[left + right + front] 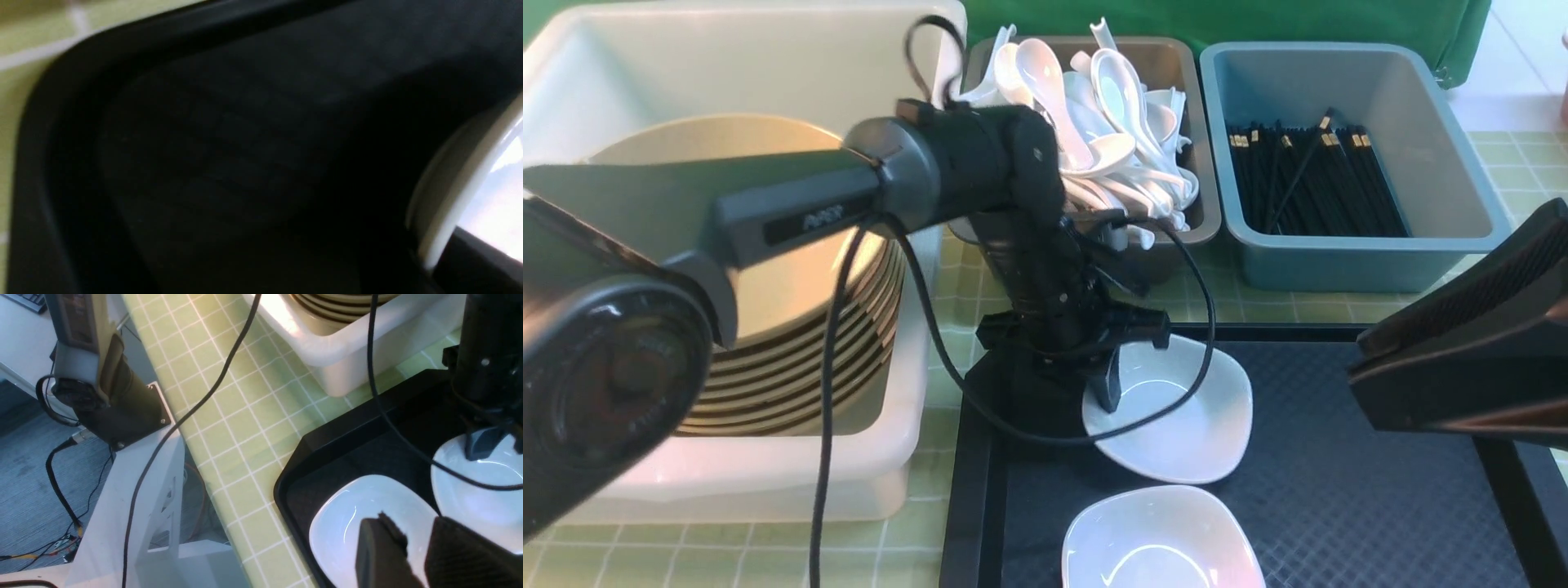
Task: On green table put chopsticks spoon bowls plates into blue grey white boxes.
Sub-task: 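Grasp the small white bowl on the black tray by its rim with the left gripper, then place the white bowl into the white bin with the other dishes with the left gripper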
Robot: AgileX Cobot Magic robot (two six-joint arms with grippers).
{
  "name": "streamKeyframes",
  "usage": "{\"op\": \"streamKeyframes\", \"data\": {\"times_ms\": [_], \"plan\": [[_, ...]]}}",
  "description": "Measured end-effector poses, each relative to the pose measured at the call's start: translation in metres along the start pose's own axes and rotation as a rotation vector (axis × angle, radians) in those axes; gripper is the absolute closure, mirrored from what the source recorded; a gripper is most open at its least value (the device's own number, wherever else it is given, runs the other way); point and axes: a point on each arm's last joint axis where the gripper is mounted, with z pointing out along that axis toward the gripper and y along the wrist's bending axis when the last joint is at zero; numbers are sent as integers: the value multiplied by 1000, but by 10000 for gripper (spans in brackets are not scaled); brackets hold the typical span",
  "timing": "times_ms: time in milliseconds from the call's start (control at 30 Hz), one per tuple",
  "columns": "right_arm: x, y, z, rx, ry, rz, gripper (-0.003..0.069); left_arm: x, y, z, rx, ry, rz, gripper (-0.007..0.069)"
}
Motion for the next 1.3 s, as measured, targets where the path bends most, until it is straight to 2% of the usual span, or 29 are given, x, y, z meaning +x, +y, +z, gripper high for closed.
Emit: {"op": "streamKeyframes", "data": {"times_ms": [267,500,600,700,733,800,833,1000,1167,1200,1300], "plan": [[0,0,0,0,0,-6,476,3,-2,-43,100,-56,64,610],[-2,0,0,-3,-25,-54,472,27,1,-141,111,-246,121,610],[-8,1,1,-20,-86,-109,470,53,22,-209,90,-395,86,610],[-17,-1,11,-77,-122,-162,471,81,50,-257,46,-509,20,610],[-18,-1,12,-84,-123,-158,471,83,53,-260,42,-516,14,610],[-26,-4,21,-130,-122,-180,471,100,71,-279,11,-575,-45,610],[-37,-9,31,-175,-118,-203,471,118,91,-291,-22,-615,-116,610],[-83,-15,58,-244,-114,-291,487,174,146,-311,-92,-709,-343,610],[-127,7,95,-317,-97,-422,598,226,194,-312,-122,-771,-611,610],[-138,15,106,-327,-90,-451,623,241,211,-313,-142,-790,-720,610],[-148,24,130,-361,-67,-452,635,259,237,-312,-179,-799,-869,610]]}}
